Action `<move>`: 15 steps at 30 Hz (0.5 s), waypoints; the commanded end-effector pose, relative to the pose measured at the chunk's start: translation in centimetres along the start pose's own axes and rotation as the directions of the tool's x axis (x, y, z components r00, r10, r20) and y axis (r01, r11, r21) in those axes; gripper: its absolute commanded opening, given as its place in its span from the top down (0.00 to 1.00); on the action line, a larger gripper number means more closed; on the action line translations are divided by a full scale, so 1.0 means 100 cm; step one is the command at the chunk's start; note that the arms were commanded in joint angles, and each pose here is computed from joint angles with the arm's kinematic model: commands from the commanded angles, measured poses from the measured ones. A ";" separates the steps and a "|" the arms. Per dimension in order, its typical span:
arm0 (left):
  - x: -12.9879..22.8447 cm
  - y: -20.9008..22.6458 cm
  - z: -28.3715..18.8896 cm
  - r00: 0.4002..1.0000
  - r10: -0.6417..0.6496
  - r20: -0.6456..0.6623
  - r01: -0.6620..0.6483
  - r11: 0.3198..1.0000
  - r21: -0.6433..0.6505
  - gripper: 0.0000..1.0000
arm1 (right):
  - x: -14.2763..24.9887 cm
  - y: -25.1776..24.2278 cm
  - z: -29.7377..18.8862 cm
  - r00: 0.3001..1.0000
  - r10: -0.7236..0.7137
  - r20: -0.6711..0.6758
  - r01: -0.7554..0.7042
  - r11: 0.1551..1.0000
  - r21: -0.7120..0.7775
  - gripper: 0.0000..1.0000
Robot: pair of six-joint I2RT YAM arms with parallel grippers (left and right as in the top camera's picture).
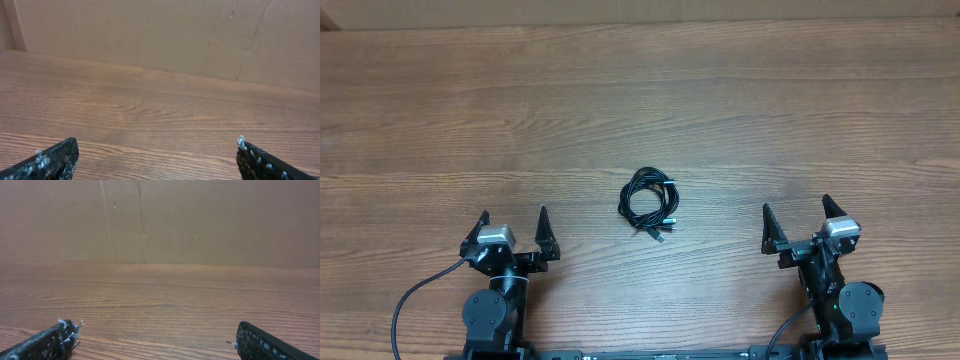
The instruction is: Untangle cables
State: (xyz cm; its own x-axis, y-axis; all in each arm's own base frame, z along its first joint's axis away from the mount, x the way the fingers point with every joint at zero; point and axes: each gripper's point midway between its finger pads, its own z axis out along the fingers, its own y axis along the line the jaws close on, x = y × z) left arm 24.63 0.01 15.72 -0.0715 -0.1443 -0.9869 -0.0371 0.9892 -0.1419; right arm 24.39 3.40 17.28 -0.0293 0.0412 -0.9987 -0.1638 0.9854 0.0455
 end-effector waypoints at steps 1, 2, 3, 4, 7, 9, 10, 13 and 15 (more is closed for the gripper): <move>0.000 -0.001 0.000 1.000 0.018 0.005 -0.018 1.000 0.007 0.00 | 0.002 0.000 0.000 1.000 -0.002 0.002 0.002 1.000 0.003 0.00; 0.000 -0.001 0.000 1.000 0.018 0.005 -0.018 1.000 0.007 0.00 | 0.002 0.000 0.000 1.000 -0.001 0.002 0.001 1.000 0.003 0.00; 0.000 -0.001 0.000 1.000 0.018 0.005 -0.018 1.000 0.007 0.00 | 0.002 0.000 0.000 1.000 -0.002 0.002 0.002 1.000 0.003 0.00; 0.000 -0.001 0.000 1.000 0.018 0.005 -0.018 1.000 0.007 0.00 | 0.002 0.000 0.000 1.000 -0.001 0.002 0.001 1.000 0.003 0.00; 0.000 -0.001 0.000 1.000 0.018 0.005 -0.018 1.000 0.007 0.00 | 0.002 0.000 0.000 1.000 -0.001 0.002 0.001 1.000 0.003 0.00; 0.000 -0.001 0.000 1.000 0.018 0.005 -0.018 1.000 0.007 0.00 | 0.002 0.000 0.000 1.000 -0.002 0.002 0.002 1.000 0.003 0.00; 0.000 -0.001 0.000 1.000 0.018 0.005 -0.018 1.000 0.007 0.00 | 0.002 0.000 0.000 1.000 -0.002 0.002 0.002 1.000 0.003 0.00; 0.000 -0.001 0.000 1.000 0.018 0.005 -0.018 1.000 0.007 0.00 | 0.002 0.000 0.000 1.000 -0.001 0.002 0.001 1.000 0.003 0.00; 0.000 -0.001 0.000 1.000 0.018 0.005 -0.018 1.000 0.007 0.00 | 0.002 0.000 0.000 1.000 -0.001 0.002 0.001 1.000 0.003 0.00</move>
State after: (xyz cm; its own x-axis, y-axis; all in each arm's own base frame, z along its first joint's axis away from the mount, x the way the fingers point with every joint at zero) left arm 24.63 0.00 15.72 -0.0716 -0.1443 -0.9869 -0.0368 0.9892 -0.1419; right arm 24.39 3.41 17.27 -0.0299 0.0419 -0.9987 -0.1642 0.9853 0.0463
